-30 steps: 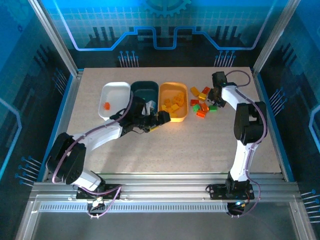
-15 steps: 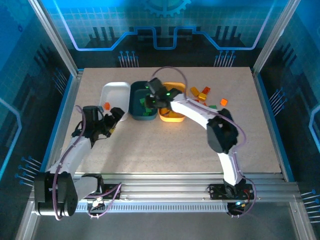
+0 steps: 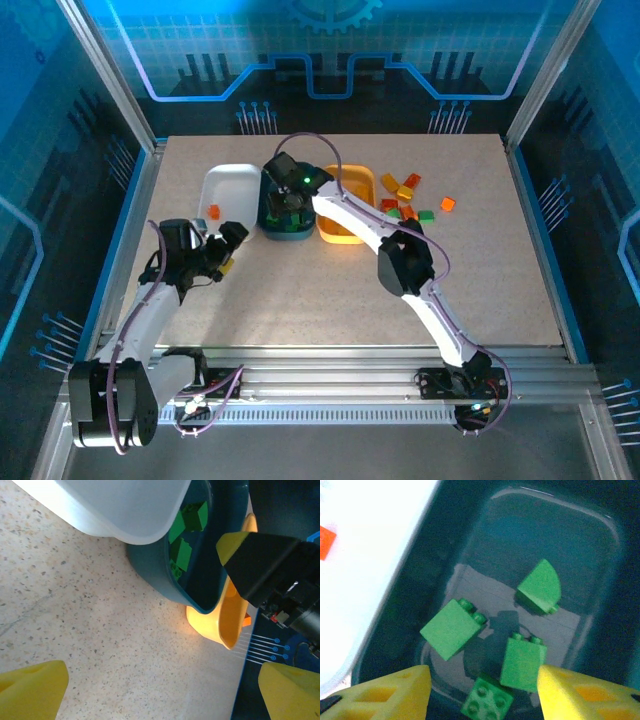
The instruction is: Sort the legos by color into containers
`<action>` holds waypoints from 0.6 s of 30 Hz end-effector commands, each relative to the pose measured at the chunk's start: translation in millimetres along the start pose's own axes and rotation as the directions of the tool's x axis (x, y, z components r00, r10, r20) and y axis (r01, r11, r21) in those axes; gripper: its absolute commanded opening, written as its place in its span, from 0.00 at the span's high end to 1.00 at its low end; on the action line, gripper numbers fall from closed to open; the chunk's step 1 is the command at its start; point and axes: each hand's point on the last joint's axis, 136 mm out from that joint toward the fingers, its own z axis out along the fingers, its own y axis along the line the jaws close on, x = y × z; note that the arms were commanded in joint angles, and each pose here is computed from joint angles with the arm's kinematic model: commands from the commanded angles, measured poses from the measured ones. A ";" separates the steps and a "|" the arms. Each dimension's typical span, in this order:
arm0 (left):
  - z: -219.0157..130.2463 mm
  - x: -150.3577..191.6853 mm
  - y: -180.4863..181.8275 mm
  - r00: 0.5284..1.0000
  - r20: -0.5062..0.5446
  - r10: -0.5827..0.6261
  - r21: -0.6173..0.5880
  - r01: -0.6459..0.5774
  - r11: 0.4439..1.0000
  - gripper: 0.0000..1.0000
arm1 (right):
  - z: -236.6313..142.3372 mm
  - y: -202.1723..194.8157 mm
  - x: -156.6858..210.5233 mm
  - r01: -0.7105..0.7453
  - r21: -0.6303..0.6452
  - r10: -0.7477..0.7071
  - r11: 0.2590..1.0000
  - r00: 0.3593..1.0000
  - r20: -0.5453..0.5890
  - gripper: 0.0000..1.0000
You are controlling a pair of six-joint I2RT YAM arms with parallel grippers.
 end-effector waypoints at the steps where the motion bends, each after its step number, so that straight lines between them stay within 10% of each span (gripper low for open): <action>1: 0.2 6.6 -19.8 0.999 -0.037 0.034 0.085 -0.031 0.996 0.01 | -78.2 -33.0 -33.2 -0.020 0.071 0.010 0.997 0.991 0.132 0.41; 11: 42.7 112.1 -81.1 0.908 -0.255 0.332 0.215 -0.282 0.935 0.01 | -110.6 -252.6 79.8 -0.375 0.309 0.369 0.874 0.926 0.080 0.43; 18: 69.5 170.7 -119.3 0.800 -0.353 0.484 0.287 -0.400 0.870 0.01 | -88.8 -327.2 137.1 -0.611 0.334 0.637 0.718 0.770 0.039 0.36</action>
